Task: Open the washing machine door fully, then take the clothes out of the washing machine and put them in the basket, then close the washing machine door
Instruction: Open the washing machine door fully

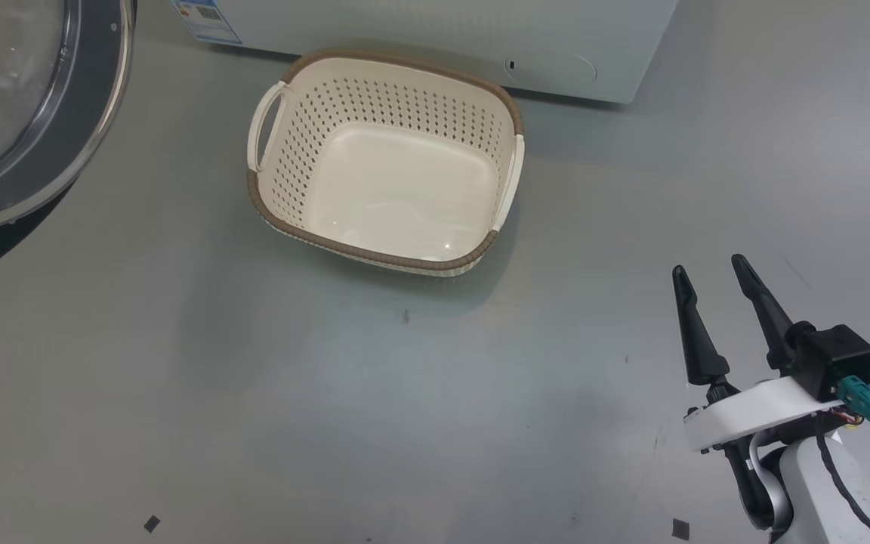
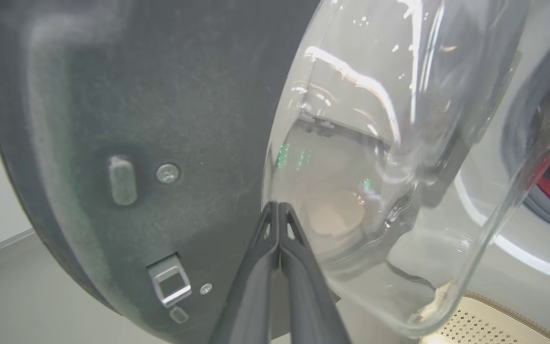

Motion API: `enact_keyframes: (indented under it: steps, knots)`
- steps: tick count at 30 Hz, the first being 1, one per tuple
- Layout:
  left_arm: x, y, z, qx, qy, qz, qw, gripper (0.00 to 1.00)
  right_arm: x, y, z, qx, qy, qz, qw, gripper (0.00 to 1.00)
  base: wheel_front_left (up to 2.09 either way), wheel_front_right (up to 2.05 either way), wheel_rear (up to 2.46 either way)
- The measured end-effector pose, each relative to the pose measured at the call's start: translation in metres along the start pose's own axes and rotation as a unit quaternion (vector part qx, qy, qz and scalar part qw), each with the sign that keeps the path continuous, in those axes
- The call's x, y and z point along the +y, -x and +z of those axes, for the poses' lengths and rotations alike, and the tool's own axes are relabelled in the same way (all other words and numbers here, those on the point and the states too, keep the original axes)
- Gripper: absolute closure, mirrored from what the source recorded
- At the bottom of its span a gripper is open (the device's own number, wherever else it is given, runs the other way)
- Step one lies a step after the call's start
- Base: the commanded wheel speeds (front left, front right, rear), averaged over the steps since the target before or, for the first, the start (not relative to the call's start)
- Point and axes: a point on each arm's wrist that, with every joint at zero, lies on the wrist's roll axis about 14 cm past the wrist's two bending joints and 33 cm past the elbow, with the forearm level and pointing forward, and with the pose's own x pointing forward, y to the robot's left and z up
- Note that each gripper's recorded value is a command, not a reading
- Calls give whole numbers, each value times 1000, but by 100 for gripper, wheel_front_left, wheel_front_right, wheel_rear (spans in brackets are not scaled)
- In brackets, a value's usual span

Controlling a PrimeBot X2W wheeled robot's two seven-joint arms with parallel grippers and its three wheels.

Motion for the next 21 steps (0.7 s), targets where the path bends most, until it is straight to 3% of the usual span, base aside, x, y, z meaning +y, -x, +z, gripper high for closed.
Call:
enact_keyframes:
  steps: [21]
  knots:
    - [-66,52,5,-4,-7,-127,992,100,9,34,58,-78,-5,-28,997,0,0,0,0]
